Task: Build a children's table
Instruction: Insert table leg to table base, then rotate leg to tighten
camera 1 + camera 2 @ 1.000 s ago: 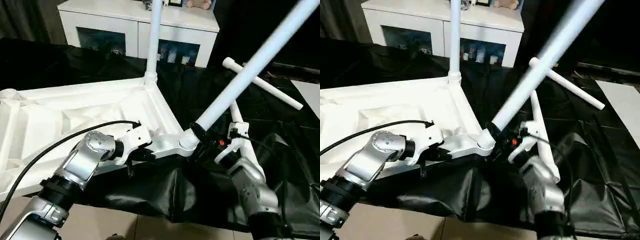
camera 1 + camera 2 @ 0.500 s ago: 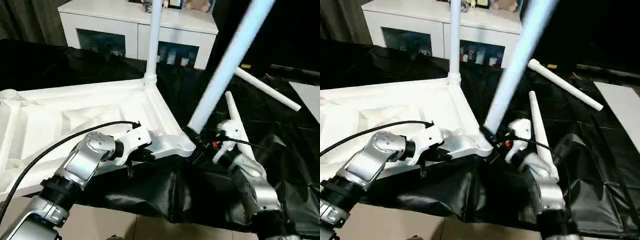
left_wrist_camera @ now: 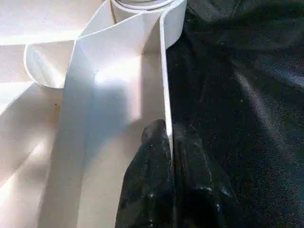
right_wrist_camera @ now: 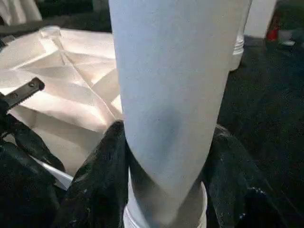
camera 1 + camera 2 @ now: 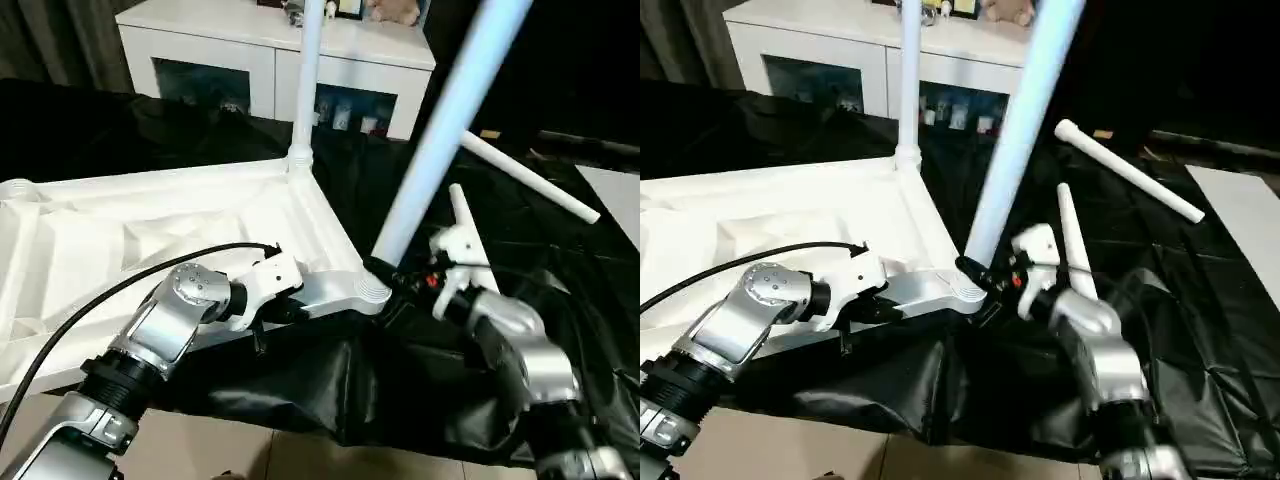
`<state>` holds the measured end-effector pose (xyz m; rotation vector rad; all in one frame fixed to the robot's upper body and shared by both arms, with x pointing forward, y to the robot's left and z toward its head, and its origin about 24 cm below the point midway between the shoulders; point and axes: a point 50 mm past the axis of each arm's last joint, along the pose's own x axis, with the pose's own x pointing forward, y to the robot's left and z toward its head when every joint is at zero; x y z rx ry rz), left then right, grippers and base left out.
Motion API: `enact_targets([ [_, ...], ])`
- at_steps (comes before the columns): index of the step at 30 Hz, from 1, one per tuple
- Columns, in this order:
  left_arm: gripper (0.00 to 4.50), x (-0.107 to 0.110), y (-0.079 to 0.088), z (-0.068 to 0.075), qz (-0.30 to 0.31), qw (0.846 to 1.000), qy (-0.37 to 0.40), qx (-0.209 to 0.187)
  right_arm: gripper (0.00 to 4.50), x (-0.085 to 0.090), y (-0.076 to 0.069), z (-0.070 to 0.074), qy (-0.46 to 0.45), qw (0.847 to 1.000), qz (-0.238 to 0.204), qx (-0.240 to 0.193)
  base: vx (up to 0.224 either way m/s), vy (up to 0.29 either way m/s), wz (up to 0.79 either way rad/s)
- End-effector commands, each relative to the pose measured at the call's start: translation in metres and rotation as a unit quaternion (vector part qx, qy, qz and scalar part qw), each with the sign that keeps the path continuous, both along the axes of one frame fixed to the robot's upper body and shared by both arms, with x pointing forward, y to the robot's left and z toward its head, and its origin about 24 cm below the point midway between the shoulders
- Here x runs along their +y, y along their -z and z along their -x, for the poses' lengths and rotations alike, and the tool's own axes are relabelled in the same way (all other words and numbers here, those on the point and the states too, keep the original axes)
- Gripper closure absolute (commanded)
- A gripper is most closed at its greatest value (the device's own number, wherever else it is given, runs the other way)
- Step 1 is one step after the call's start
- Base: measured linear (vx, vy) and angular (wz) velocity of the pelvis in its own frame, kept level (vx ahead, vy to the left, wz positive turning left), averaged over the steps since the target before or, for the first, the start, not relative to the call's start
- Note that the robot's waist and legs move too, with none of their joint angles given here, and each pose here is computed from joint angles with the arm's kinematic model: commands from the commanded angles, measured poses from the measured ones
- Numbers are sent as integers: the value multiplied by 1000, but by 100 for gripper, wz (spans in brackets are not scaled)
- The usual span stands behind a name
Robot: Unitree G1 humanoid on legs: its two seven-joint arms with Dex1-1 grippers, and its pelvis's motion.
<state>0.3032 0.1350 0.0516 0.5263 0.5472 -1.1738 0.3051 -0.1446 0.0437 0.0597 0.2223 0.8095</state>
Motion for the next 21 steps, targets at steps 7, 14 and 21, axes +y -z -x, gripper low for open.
enact_targets([
  [7, 450, -3, -19, -9, 22, 999, 4, -46, 266, -28, 61, 20, 49, 977, 88, 186, 0, 0, 0],
  [14, 450, -3, -19, -10, 19, 999, -2, -50, 266, -27, 56, 17, 31, 974, 88, 205, 0, 0, 0],
  [21, 450, 1, -16, -14, 9, 998, -31, -60, 266, -26, 61, 18, 47, 973, 104, 199, 0, 0, 0],
])
